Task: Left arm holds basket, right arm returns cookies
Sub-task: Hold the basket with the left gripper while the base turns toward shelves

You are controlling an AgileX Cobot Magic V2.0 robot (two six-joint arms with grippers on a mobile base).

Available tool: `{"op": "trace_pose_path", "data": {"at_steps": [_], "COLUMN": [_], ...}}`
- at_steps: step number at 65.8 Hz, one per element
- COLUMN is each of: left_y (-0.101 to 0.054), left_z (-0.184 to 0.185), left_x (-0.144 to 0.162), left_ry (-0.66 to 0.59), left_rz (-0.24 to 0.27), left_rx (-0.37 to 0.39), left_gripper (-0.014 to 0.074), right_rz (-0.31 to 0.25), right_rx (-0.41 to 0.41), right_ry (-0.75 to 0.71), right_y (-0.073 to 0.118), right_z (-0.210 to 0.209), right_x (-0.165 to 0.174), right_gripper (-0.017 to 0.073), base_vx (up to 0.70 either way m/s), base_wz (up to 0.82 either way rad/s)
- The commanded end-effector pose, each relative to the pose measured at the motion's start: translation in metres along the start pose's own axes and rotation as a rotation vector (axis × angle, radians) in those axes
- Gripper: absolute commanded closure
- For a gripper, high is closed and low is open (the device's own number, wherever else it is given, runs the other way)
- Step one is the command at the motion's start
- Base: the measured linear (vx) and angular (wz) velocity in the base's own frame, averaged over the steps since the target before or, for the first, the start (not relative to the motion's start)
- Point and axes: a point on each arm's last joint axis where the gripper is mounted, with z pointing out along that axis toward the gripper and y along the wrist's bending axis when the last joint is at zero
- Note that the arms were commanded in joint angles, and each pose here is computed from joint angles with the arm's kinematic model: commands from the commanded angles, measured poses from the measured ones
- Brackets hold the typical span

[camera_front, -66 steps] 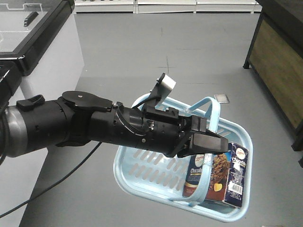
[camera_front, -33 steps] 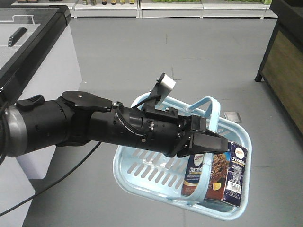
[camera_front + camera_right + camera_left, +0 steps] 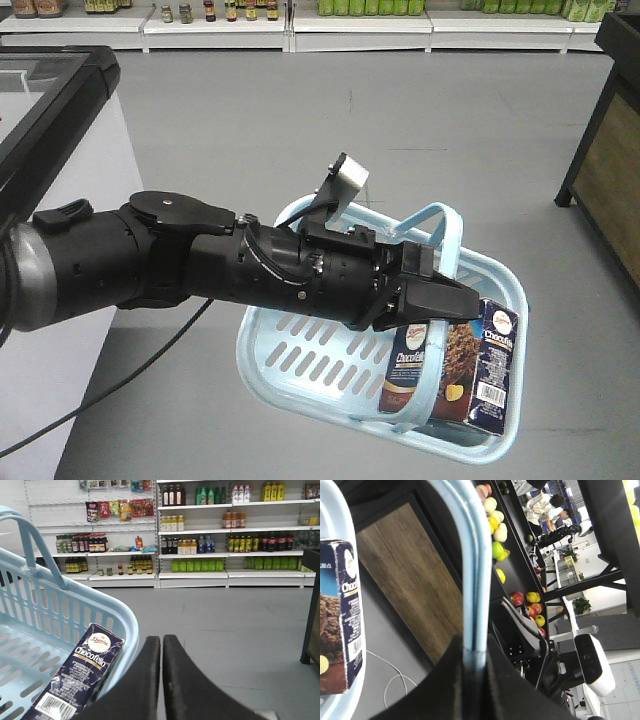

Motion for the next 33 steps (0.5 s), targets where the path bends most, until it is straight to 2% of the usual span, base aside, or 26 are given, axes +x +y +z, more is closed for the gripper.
{"op": "trace_pose_path", "data": {"at_steps": [1,33], "left_y": [-0.0349,-0.0348], "left_z": [-0.0131,-0.0131], "left_x": [-0.0124,-0.0125], "left_ry": [-0.064,-0.065], "left_rz": [0.036,0.035], "left_rx": [0.115,0.114], "left_gripper": [0.0600,0.0600], "right_rz": [-0.015,-0.015], "right_rx": [0.000,0.000], "right_ry": [-0.080,-0.077], "right_y": [0.0001,0.0001], "right_z": [-0.0011,-0.0010], "right_x": [-0.0064,-0.0061], "right_gripper": [0.0563,0.0563], "base_vx": [0.51,0.55], "base_wz": [-0.08,-0.06]}}
